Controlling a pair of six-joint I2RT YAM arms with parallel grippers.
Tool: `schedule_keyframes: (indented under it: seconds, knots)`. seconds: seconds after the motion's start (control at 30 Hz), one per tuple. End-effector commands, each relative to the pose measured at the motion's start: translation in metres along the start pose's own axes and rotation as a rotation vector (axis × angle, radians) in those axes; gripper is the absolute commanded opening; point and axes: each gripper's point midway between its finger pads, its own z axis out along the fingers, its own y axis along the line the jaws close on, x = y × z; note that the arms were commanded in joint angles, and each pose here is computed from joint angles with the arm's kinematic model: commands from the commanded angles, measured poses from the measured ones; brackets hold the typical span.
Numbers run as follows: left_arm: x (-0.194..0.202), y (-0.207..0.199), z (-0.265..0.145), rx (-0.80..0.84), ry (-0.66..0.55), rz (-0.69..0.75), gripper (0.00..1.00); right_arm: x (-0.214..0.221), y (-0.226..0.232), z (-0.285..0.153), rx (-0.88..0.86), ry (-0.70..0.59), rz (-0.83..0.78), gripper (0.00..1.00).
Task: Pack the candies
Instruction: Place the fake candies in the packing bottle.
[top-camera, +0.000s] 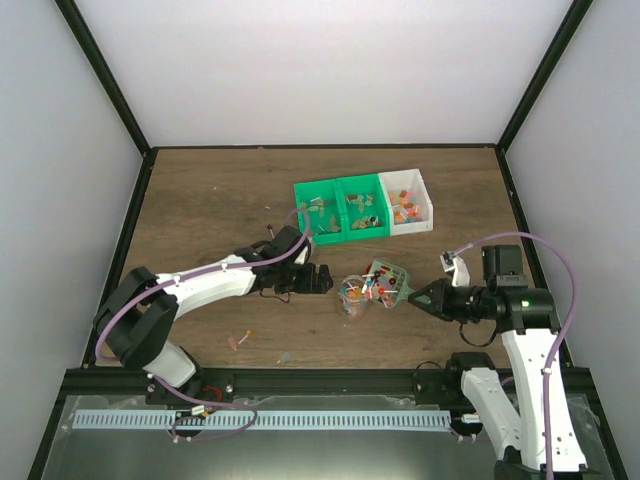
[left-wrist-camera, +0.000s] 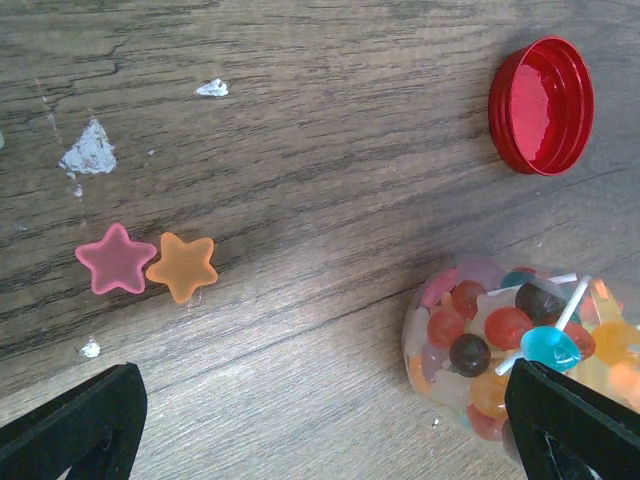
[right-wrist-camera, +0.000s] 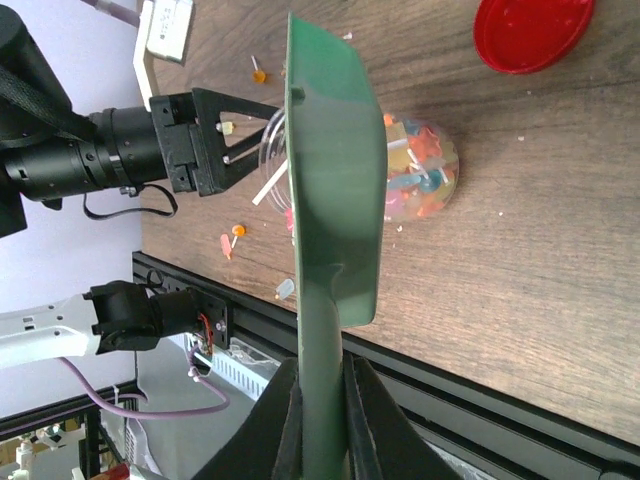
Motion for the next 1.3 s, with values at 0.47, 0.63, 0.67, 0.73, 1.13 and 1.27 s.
schedule_keyframes:
  seconds: [0.47,0.63,0.67,0.73,1.13,1.27]
  knots:
    - [0.005,0.000,0.002,0.006,0.008,0.015,1.00,0.006,0.001,-0.001,0.003,0.011,0.007,0.01]
    - [0.006,0.004,0.000,-0.009,-0.003,0.020,1.00,-0.002,0.011,-0.007,-0.014,-0.015,-0.009,0.01]
    - [0.006,0.004,0.001,-0.008,0.000,0.019,1.00,-0.007,0.011,-0.006,-0.009,-0.028,-0.017,0.01]
    - [0.005,0.001,0.002,0.003,0.004,0.020,1.00,-0.014,0.013,-0.006,-0.016,-0.044,-0.032,0.01]
    - [-0.002,-0.003,0.002,-0.002,-0.003,0.040,1.00,-0.017,0.009,-0.001,-0.002,-0.033,-0.042,0.01]
    - [-0.003,-0.004,0.002,0.002,-0.004,0.040,1.00,-0.013,0.011,-0.004,0.008,-0.021,-0.050,0.01]
